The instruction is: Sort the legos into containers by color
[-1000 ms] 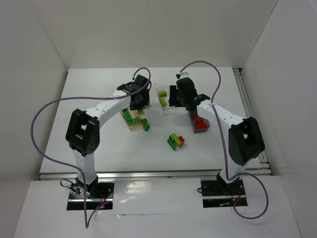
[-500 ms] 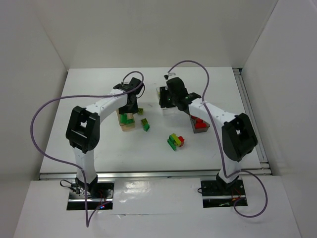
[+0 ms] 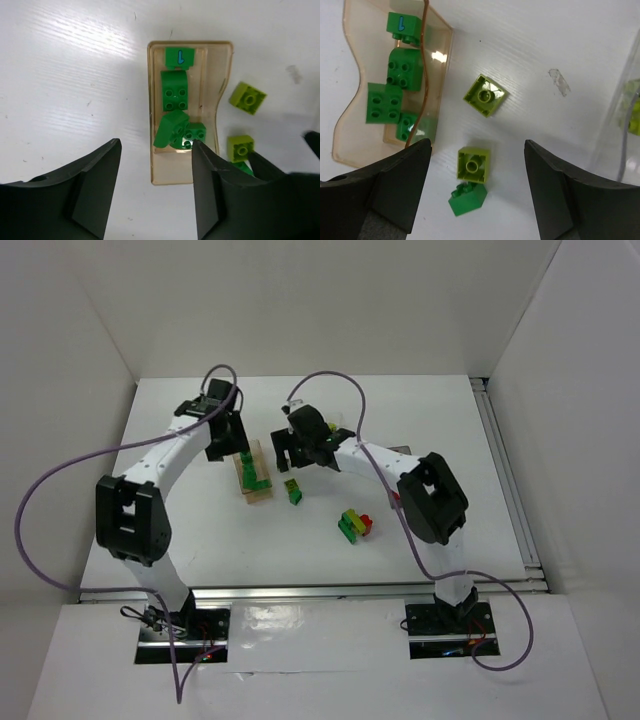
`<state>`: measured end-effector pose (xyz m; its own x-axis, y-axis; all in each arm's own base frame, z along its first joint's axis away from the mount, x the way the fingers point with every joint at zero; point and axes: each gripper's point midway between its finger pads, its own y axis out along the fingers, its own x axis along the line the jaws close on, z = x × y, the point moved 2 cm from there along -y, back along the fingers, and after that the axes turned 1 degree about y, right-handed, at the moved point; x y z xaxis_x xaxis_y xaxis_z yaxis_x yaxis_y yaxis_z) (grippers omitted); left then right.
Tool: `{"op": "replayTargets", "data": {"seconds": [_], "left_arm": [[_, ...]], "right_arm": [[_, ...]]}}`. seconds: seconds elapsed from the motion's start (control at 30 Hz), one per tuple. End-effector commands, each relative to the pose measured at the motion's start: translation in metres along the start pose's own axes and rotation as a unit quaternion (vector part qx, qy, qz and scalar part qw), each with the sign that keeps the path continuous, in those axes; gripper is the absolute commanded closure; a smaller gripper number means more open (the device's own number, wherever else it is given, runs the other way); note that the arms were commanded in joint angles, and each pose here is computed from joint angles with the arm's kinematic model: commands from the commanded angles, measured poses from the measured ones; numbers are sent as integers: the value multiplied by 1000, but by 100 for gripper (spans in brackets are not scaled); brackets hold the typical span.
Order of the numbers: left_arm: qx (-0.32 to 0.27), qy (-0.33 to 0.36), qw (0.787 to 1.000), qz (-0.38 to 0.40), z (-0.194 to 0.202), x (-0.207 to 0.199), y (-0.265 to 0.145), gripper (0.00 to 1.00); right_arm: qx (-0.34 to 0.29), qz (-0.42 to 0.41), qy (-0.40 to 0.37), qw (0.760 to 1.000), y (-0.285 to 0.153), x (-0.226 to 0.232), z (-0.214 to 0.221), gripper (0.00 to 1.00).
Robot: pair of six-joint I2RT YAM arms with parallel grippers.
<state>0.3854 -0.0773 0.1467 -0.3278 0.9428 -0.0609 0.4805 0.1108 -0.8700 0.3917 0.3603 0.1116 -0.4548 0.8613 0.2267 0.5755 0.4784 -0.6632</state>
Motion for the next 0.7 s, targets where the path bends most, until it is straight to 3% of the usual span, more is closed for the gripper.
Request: {"op": "replayTargets", "data": {"seconds": [0.0, 0.13, 0.33, 0.47, 0.63, 0.67], "left_arm": [[-59, -23, 994, 92, -38, 2, -55, 32], [-108, -54, 986, 116, -61, 24, -91, 31], [-128, -56, 980, 140, -61, 34, -109, 29], [-119, -56, 981, 144, -58, 38, -102, 29], [-113, -55, 981, 147, -53, 38, -97, 29], [-108, -55, 982, 145, -50, 38, -94, 29]], "right_arm": [[-4, -4, 4, 1000, 15, 11, -10, 17], [4, 8, 2, 1000, 45, 19, -6, 17], [17, 50, 2, 999, 71, 16, 5, 20], [12, 75, 3, 997, 78, 13, 5, 32], [-4, 93, 8, 996, 69, 7, -1, 61], [-15, 100, 9, 995, 64, 5, -6, 63]]}}
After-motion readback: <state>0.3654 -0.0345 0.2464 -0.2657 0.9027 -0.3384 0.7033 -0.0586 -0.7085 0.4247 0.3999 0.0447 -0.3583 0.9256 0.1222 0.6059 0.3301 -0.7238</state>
